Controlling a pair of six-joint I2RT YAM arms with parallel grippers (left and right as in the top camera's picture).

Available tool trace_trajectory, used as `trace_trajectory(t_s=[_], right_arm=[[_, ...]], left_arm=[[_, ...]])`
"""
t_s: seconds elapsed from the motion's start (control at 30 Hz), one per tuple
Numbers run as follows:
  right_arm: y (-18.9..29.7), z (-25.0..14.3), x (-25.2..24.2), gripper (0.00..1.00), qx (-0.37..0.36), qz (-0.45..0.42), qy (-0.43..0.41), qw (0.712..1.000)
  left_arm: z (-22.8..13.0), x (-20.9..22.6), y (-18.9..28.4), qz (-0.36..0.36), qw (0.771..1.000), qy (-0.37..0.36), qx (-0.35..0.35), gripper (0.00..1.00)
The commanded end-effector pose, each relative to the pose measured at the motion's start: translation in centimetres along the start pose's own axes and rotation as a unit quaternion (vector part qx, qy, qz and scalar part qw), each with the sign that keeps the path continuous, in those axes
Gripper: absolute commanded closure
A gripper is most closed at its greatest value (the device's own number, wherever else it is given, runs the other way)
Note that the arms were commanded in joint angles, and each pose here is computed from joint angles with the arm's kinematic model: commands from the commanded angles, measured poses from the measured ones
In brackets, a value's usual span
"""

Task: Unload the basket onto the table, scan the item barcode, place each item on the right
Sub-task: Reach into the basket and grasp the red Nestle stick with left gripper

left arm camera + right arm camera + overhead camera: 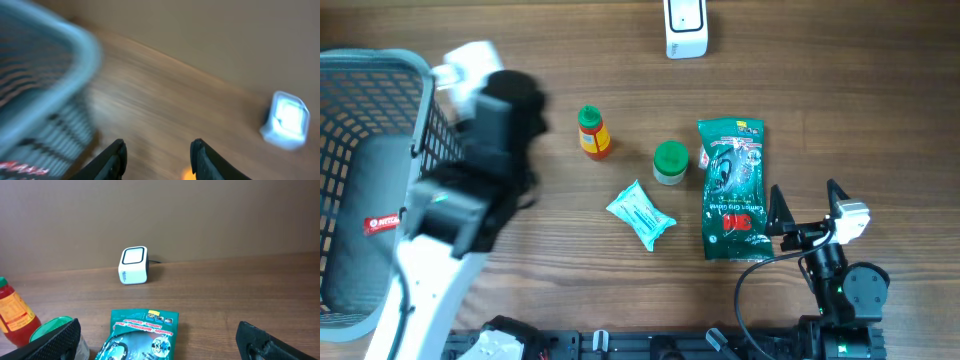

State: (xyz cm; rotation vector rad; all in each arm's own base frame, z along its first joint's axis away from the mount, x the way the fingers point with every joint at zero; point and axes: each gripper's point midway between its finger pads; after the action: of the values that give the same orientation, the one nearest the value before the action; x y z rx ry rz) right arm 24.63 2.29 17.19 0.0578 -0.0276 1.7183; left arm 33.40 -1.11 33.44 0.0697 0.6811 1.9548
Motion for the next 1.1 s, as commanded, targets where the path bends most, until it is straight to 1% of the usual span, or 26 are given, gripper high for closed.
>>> trace_trajectory(t_s=[0.0,0.07,0.13,0.17,0.2,0.27,0.3,0.33,0.37,0.43,0.47,0.63,0.73,0.87,0.9,0.93,0.97,1.0,1.07], right_arm=[[0.0,0.2,0.0,0.0,-0.005,-0.001,-0.008,1.0],[0.0,0.2,0.0,0.0,-0.005,0.0,-0.008,1.0],[0.0,0.2,0.0,0.0,-0.005,0.0,-0.008,1.0],[0.0,0.2,0.0,0.0,-0.005,-0.001,-0.009,1.0],[0.0,0.2,0.0,0.0,-0.005,-0.001,-0.008,1.0],[0.0,0.2,0.0,0.0,-0.005,-0.001,-0.009,1.0],[0.0,0.2,0.0,0.0,-0.005,-0.001,-0.009,1.0],[0.0,0.2,0.0,0.0,-0.005,0.0,-0.009,1.0],[0.0,0.2,0.0,0.0,-0.005,-0.001,-0.008,1.0],[0.0,0.2,0.0,0.0,-0.005,0.0,-0.008,1.0],[0.0,0.2,0.0,0.0,-0.005,-0.001,-0.009,1.0],[0.0,0.2,0.0,0.0,-0.005,-0.001,-0.009,1.0],[0.0,0.2,0.0,0.0,-0.005,0.0,-0.008,1.0],[0.0,0.2,0.0,0.0,-0.005,0.0,-0.008,1.0],[0.0,0.2,0.0,0.0,-0.005,-0.001,-0.008,1.0],[0.0,0.2,0.0,0.0,-0.005,0.0,-0.009,1.0],[0.0,0.2,0.0,0.0,-0.005,-0.001,-0.008,1.0],[0.0,0.2,0.0,0.0,-0.005,-0.001,-0.008,1.0],[0.0,0.2,0.0,0.0,-0.005,0.0,-0.008,1.0]], left_arm=[[4.2,8.4,-0.4,0.082,0.985,0.148,-0.037,0.57],[5.0,13.6,-1.3,0.13,0.967,0.216,-0.033,0.57],[4.7,18.1,-2.1,0.176,0.945,0.276,-0.02,0.57],[3.9,21.4,-3.0,0.205,0.926,0.316,0.003,0.59],[1.4,25.9,-4.2,0.268,0.884,0.38,0.043,0.62],[-0.9,27.9,-5.2,0.309,0.855,0.41,0.077,0.61],[-2.1,28.7,-5.9,0.328,0.841,0.42,0.098,0.58],[-3.2,29.2,-6.5,0.343,0.829,0.427,0.115,0.51],[-4.6,29.8,-7.6,0.36,0.814,0.435,0.137,0.48],[-6.5,30.5,-9.3,0.38,0.796,0.442,0.165,0.48],[-8.2,31.1,-10.6,0.397,0.78,0.446,0.187,0.48],[-14.1,33.0,-14.1,0.446,0.74,0.429,0.264,0.52],[-17.0,33.7,-15.1,0.466,0.719,0.419,0.301,0.53],[-19.9,34.2,-15.6,0.486,0.695,0.415,0.331,0.57],[-20.5,34.3,-15.4,0.493,0.688,0.416,0.332,0.64],[-20.8,34.4,-15.5,0.494,0.689,0.415,0.331,0.76],[-21.2,34.6,-15.5,0.496,0.689,0.413,0.329,0.93],[-21.3,34.7,-15.3,0.5,0.689,0.41,0.329,0.96],[-21.2,35.1,-15.0,0.509,0.689,0.401,0.324,0.96]])
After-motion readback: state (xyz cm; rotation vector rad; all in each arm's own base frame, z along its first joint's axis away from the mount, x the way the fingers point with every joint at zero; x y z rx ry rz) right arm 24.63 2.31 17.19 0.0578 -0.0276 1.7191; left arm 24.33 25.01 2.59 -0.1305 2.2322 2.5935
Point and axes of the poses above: each gripper's point midway between its finger pads, its own y axis back along the fingers, its own x axis along the line the jaws close on, z = x × y, and after that the axes turned 5 degrees about y, right-handed
